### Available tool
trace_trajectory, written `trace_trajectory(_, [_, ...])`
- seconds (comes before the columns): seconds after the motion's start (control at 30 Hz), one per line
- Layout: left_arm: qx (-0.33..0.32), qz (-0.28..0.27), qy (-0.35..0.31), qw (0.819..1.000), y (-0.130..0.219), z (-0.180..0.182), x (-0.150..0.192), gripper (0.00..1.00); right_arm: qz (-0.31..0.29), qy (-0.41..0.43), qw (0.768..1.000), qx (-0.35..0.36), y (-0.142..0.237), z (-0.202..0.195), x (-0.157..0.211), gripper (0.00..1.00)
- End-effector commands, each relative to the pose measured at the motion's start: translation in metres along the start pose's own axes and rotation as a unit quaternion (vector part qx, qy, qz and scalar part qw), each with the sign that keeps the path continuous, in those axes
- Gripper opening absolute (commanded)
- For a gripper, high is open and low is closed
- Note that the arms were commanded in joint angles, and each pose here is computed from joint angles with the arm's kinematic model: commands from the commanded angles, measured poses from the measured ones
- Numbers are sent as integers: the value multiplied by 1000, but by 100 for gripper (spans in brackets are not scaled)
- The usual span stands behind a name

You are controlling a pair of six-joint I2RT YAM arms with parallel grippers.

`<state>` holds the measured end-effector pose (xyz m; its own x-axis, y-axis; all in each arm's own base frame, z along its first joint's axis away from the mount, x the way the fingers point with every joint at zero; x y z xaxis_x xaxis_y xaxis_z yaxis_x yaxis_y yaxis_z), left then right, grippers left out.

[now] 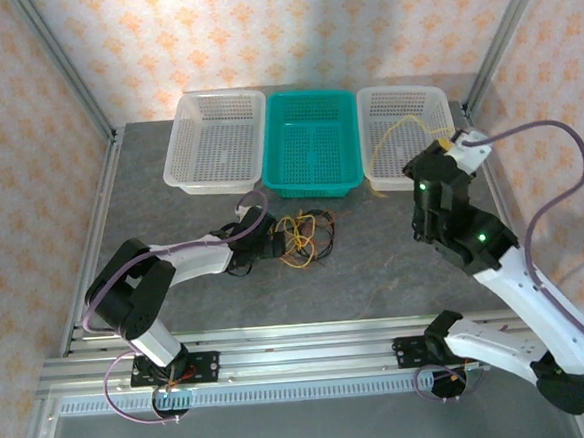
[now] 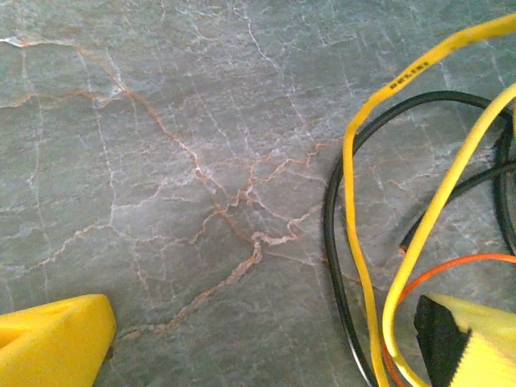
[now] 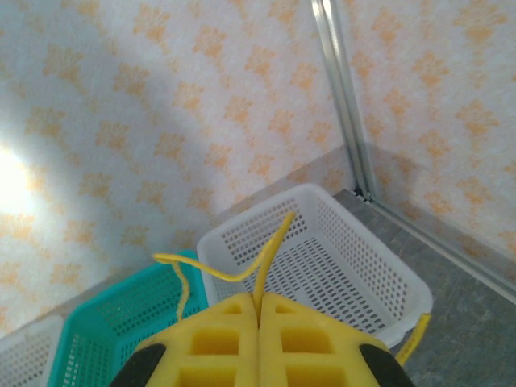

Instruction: Untangle the cables

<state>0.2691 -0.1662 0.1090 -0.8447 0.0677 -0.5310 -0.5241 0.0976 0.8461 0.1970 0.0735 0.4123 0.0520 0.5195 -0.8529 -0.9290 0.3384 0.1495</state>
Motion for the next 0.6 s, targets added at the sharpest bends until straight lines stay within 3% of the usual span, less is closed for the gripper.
trace_trajectory(0.0, [4, 16, 18, 1000, 19, 4, -10, 100, 27, 18, 999, -15, -10, 17, 8, 0])
trace_trajectory(0.3, [58, -73, 39, 995, 72, -5, -53, 100, 41, 5, 999, 19, -61, 18, 10, 0])
trace_trajectory(0.57, [135, -151, 52, 978, 106, -11, -73, 100, 32, -13, 998, 49, -106, 5, 4, 0])
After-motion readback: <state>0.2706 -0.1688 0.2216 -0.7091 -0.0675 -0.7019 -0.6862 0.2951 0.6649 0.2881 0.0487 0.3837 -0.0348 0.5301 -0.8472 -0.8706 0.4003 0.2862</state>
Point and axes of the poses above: each hand's point on the last joint's axis, 136 mm out from that joint toward the fingers, its own y axis back along the fingers, its own z axis along the line the jaws close on, x = y × z, the point moved 10 cm from there along y, back along the fingers, and after that the axes turned 10 degrees about -y, right-handed, at the moved point
